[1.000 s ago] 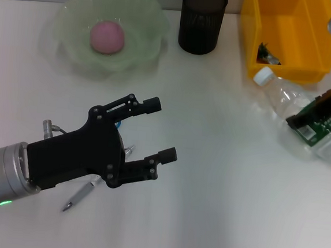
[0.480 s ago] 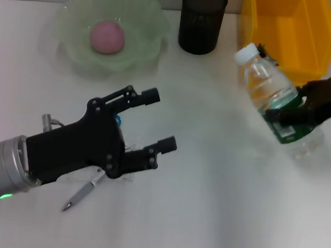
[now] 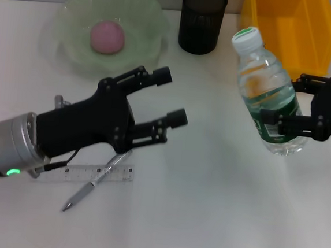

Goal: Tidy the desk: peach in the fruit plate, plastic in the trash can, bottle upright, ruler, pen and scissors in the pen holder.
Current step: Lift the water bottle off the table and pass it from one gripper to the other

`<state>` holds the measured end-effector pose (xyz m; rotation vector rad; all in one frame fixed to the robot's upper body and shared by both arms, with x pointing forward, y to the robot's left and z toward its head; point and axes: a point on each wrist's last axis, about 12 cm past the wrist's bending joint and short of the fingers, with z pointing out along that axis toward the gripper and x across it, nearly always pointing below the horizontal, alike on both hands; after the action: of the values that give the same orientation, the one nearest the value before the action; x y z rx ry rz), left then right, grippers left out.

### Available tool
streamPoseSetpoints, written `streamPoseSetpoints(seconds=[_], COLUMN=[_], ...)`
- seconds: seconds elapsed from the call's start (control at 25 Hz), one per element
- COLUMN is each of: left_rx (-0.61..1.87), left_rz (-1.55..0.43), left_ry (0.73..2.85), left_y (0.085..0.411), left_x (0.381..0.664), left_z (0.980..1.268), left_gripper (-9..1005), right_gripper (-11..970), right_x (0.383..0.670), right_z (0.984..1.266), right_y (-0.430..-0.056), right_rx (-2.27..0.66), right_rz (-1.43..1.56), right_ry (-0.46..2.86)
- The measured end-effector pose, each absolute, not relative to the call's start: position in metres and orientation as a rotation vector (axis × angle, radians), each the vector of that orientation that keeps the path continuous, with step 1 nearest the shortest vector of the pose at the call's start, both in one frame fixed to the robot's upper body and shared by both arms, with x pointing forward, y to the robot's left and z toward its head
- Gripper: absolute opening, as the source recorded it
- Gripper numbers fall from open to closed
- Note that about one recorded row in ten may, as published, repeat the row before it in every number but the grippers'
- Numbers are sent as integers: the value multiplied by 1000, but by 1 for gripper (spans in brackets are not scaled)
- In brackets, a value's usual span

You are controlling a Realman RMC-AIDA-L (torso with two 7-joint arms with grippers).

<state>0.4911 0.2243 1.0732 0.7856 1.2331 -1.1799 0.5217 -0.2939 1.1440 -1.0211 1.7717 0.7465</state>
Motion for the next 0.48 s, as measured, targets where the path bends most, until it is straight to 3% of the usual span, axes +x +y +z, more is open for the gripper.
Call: streamPoseSetpoints(seconds=[0.48], left_rx=[707], left_rz=[-1314], left_ry=[1289], left_y=[220], left_x=[504], left_z=[1084], left_gripper=[660], right_gripper=[754], right_x=[496], right_z=[1118], right_y=[-295], right_rx=[-1044], right_rz=[880], right_ry=[1504])
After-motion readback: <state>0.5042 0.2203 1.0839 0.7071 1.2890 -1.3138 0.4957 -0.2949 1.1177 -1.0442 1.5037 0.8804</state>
